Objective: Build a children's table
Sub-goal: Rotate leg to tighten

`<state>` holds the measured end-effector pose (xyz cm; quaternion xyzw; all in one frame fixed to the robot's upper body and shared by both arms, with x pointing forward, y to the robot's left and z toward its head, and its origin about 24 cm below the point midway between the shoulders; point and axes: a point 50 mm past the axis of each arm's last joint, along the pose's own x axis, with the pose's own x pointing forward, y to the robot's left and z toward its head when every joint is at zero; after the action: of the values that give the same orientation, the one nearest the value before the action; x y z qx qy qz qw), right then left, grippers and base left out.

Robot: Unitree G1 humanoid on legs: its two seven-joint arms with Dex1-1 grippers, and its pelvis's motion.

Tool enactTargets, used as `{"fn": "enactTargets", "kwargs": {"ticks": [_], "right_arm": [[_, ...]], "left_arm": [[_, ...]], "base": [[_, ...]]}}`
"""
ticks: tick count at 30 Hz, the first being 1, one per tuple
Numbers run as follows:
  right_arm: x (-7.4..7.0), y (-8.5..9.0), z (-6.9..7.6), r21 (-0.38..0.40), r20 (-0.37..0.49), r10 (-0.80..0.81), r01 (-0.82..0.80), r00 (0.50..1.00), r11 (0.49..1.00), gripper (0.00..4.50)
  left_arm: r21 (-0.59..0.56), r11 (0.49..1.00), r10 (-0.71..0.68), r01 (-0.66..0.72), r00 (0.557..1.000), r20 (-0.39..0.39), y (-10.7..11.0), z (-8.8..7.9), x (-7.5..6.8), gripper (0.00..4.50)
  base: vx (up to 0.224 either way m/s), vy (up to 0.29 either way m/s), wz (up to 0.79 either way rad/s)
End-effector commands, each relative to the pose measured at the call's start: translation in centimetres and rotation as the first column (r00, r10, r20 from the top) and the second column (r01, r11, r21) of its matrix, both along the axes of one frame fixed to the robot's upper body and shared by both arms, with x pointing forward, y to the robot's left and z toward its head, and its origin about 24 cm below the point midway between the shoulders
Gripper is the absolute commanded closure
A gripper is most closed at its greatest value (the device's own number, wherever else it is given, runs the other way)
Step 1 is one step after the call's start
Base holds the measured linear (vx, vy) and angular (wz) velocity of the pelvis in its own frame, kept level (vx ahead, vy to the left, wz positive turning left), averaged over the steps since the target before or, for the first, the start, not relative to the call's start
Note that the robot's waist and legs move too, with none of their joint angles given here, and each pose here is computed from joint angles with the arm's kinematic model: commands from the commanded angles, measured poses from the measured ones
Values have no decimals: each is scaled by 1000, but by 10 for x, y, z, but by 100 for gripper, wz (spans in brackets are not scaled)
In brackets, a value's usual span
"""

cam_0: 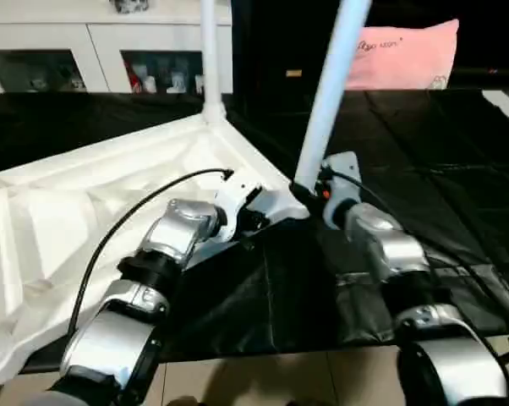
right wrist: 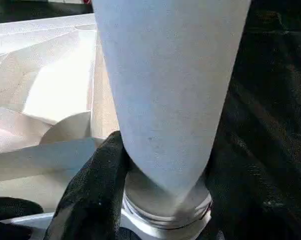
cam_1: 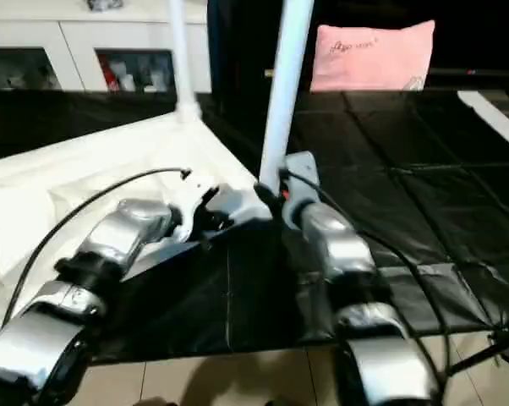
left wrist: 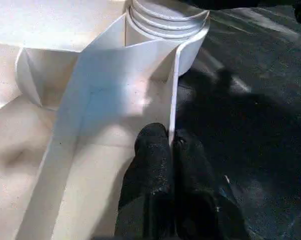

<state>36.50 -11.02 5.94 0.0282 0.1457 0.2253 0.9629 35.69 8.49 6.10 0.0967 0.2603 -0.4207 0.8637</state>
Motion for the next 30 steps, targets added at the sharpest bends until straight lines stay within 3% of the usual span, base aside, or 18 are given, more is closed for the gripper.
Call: {"fn": "enactTargets", "kwargs": {"ticks": [1, 8, 10, 15, 18, 19, 20, 22, 30], "right_arm": [[-21, 46, -26, 90, -118, 178, -168, 977, 982, 193], [-20, 21, -24, 65, -61, 159, -155, 985, 986, 133], [-21, 2, -18, 47, 13, 191, -191, 982, 980, 115], [-28, -25, -7, 40, 89, 294, -298, 952, 954, 80], [-34, -35, -3, 25, 104, 387, -392, 916, 920, 57], [-41, -44, 1, -4, 109, 468, -471, 877, 882, 44], [-41, -44, 1, -4, 109, 468, -471, 877, 882, 38], [-48, -53, 8, -23, 122, 560, -562, 820, 827, 38], [-59, -55, 12, -75, 97, 712, -708, 696, 702, 38]], "left_arm": [[-85, 996, -16, 26, 992, 124, -23, 33, 10, 450], [-29, 996, -84, 89, 988, 131, -12, 23, 5, 450], [24, 991, -135, 132, 981, 137, 0, 19, 2, 450], [51, 979, -200, 195, 972, 124, 15, 14, -3, 450], [71, 967, -252, 244, 960, 120, 23, 12, -6, 450], [70, 945, -326, 319, 939, 114, 29, 11, -11, 450], [70, 945, -326, 319, 939, 114, 29, 11, -11, 450], [59, 907, -421, 417, 902, 94, 35, 11, -18, 450], [59, 797, -603, 601, 798, 10, 43, 10, -34, 450]], "base": [[0, 0, 0], [0, 0, 0], [0, 0, 0], [0, 0, 0], [0, 0, 0], [0, 0, 0], [0, 0, 0], [0, 0, 0], [0, 0, 0]]}}
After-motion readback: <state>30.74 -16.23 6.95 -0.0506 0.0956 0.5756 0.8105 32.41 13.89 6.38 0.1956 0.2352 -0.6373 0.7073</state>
